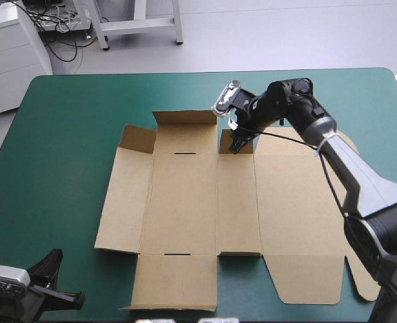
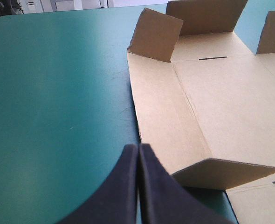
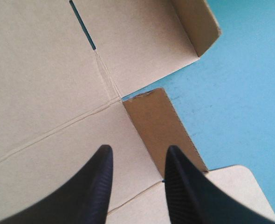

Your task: Fold the box

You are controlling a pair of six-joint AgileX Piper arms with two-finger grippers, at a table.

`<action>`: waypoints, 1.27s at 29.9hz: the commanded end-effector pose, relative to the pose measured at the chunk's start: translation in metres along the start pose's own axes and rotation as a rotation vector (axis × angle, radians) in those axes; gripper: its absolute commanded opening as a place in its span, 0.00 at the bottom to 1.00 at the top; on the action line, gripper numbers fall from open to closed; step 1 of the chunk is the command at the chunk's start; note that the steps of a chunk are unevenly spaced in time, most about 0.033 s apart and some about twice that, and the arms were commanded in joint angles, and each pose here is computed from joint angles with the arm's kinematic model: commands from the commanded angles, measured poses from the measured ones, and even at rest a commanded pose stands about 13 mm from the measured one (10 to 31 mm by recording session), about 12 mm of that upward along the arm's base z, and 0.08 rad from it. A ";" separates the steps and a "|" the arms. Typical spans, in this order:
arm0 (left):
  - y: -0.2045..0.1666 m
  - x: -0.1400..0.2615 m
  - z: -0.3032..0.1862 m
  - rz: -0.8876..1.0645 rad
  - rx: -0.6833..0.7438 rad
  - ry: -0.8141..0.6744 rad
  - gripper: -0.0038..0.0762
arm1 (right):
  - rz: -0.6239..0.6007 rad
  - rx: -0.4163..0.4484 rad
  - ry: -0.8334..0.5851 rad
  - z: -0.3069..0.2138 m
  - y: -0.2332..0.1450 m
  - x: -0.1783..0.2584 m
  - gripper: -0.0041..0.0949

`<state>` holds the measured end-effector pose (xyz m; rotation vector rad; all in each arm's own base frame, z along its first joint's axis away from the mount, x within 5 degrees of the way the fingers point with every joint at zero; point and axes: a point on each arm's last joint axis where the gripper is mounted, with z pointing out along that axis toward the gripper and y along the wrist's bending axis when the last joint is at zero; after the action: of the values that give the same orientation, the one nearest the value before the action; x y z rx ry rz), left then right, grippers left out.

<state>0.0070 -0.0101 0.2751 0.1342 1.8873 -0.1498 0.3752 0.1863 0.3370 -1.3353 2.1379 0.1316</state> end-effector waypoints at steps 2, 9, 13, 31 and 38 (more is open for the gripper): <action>-0.001 -0.013 -0.009 -0.009 0.008 -0.120 0.01 | 0.127 0.057 -0.113 -0.069 0.005 -0.012 0.17; -0.001 -0.014 -0.009 -0.009 0.007 -0.130 0.01 | 0.250 0.063 -0.109 -0.111 0.017 -0.007 0.02; -0.001 -0.014 -0.009 -0.009 0.007 -0.130 0.01 | 0.322 0.164 -0.104 -0.133 0.015 -0.001 0.02; -0.001 -0.013 -0.009 -0.009 0.008 -0.117 0.01 | 0.559 0.329 -0.101 -0.169 0.025 0.097 0.02; -0.001 -0.013 -0.007 -0.016 0.008 -0.102 0.01 | 0.595 0.378 -0.156 -0.180 0.069 0.142 0.02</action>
<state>0.0071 -0.0101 0.2754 0.1327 1.8838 -0.1503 0.2130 0.0435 0.3814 -0.4943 2.3415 0.0507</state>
